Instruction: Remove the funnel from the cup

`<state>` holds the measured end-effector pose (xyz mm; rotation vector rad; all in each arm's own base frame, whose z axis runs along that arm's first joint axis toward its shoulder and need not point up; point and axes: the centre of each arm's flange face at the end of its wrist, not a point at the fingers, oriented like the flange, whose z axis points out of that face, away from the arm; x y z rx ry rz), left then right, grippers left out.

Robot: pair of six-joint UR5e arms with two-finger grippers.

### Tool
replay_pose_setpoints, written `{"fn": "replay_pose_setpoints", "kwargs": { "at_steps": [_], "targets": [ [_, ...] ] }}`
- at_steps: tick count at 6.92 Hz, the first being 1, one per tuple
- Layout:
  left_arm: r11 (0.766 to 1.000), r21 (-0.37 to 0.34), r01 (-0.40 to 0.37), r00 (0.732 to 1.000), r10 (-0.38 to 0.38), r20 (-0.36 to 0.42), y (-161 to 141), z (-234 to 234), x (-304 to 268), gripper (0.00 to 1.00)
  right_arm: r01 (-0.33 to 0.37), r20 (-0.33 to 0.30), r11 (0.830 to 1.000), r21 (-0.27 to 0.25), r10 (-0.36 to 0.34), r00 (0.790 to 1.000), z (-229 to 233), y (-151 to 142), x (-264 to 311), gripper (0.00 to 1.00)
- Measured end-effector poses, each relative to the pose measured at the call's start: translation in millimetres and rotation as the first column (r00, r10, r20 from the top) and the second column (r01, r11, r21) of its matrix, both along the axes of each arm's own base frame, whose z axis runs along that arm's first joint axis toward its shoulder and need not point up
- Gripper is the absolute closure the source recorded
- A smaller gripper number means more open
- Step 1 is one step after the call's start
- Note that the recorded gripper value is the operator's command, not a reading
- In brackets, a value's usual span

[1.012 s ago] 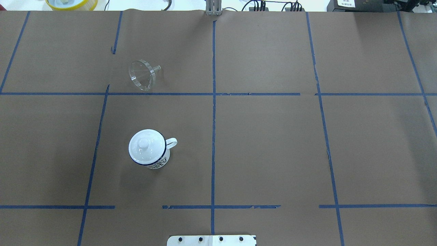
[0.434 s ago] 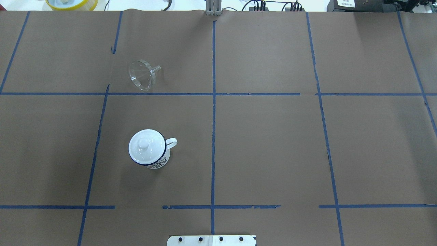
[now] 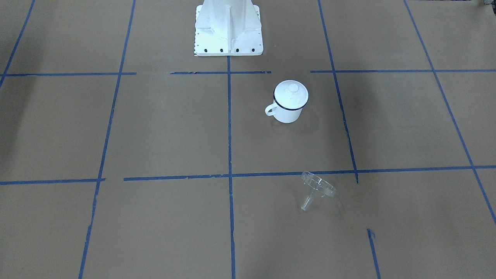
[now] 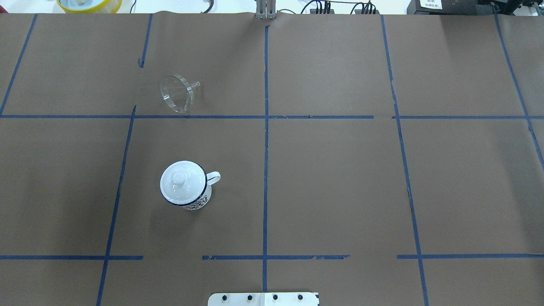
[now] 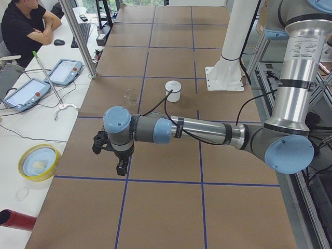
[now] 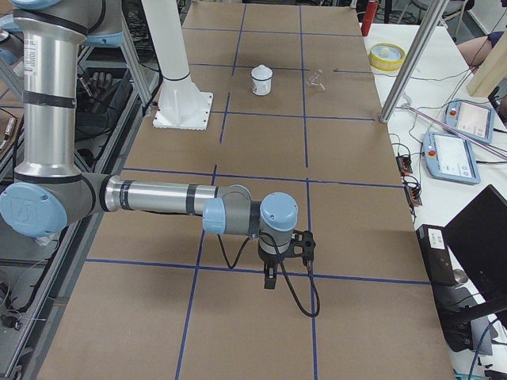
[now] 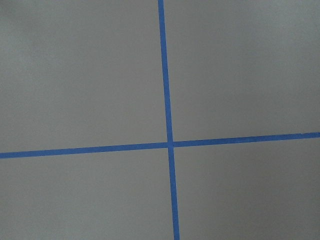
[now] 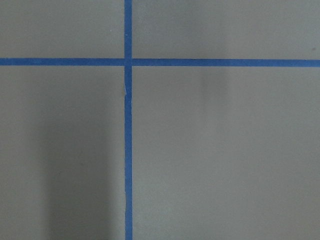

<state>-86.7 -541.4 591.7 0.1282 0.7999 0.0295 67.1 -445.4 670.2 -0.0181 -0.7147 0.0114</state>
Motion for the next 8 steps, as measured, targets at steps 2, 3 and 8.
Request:
{"fn": "replay_pose_setpoints", "kwargs": {
  "at_steps": [2,3,8],
  "targets": [
    [1.0,-0.003,0.006,1.0,-0.006,-0.023,1.7,-0.1,-0.6,0.0,0.0,0.0,1.0,0.0,0.0,1.0,0.0,0.0,0.0,0.0],
    [1.0,-0.001,0.006,0.999,-0.006,-0.034,2.1,-1.1,-0.4,0.0,0.0,0.0,1.0,0.0,0.0,1.0,-0.1,0.0,0.0,0.0],
    [1.0,-0.012,0.005,1.0,-0.005,-0.029,17.2,9.0,-0.7,0.0,0.0,0.0,1.0,-0.001,0.0,1.0,0.3,0.0,0.0,0.0]
  ]
}}
